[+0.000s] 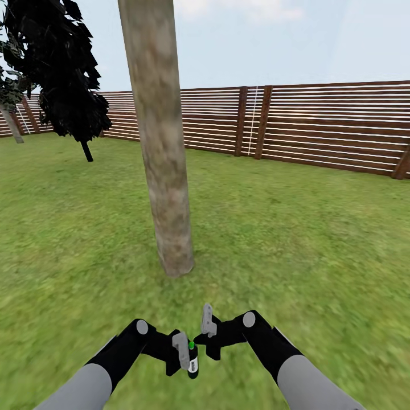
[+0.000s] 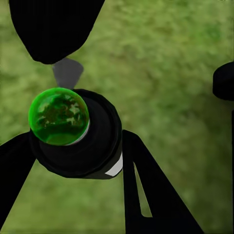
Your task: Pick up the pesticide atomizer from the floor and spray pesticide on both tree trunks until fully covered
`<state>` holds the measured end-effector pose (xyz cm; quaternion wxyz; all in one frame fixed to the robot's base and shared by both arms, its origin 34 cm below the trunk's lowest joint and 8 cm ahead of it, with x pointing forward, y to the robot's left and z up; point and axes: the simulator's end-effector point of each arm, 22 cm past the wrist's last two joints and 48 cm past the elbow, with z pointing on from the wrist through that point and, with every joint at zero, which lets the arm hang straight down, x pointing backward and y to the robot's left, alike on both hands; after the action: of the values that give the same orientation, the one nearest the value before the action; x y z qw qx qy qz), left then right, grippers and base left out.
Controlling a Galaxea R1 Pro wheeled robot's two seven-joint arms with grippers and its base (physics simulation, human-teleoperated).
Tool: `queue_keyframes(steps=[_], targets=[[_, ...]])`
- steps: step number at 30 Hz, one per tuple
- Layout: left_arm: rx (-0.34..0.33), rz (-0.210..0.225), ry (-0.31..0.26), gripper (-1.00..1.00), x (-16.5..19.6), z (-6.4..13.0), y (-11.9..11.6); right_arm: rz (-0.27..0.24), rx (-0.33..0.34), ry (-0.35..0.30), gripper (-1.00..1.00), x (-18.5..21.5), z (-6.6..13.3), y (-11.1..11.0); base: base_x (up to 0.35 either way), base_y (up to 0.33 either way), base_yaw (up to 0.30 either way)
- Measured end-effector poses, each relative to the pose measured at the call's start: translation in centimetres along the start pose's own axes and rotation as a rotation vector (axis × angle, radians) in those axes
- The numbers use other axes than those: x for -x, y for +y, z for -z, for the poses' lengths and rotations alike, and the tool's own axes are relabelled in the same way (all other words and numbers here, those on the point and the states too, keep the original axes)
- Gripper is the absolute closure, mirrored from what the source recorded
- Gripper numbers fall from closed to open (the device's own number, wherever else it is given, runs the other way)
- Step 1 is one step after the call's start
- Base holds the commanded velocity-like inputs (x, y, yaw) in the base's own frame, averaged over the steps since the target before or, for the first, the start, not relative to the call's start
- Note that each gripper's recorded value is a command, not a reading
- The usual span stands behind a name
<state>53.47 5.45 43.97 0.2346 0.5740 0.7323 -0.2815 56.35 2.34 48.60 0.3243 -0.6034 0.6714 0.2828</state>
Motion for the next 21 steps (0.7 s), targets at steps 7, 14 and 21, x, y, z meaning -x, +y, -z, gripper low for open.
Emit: queue_keyframes(steps=[7, 14, 21], targets=[[0.029, 0.04, -0.014, 1.0, -1.1, 1.0, 1.0, 0.0, 0.0, 0.0, 1.0, 0.0, 0.0, 0.0, 0.0, 0.0, 0.0], [0.072, 0.075, 0.066, 1.0, -7.0, 4.4, 2.4, 0.001, 0.001, 0.001, 1.0, 0.0, 0.0, 0.0, 0.0, 0.0, 0.0], [0.136, 0.117, 0.179, 1.0, -14.3, 10.0, 4.4, -0.002, -0.001, 0.005, -1.0, -0.3, 0.1, -0.1, 0.0, 0.0, 0.0]])
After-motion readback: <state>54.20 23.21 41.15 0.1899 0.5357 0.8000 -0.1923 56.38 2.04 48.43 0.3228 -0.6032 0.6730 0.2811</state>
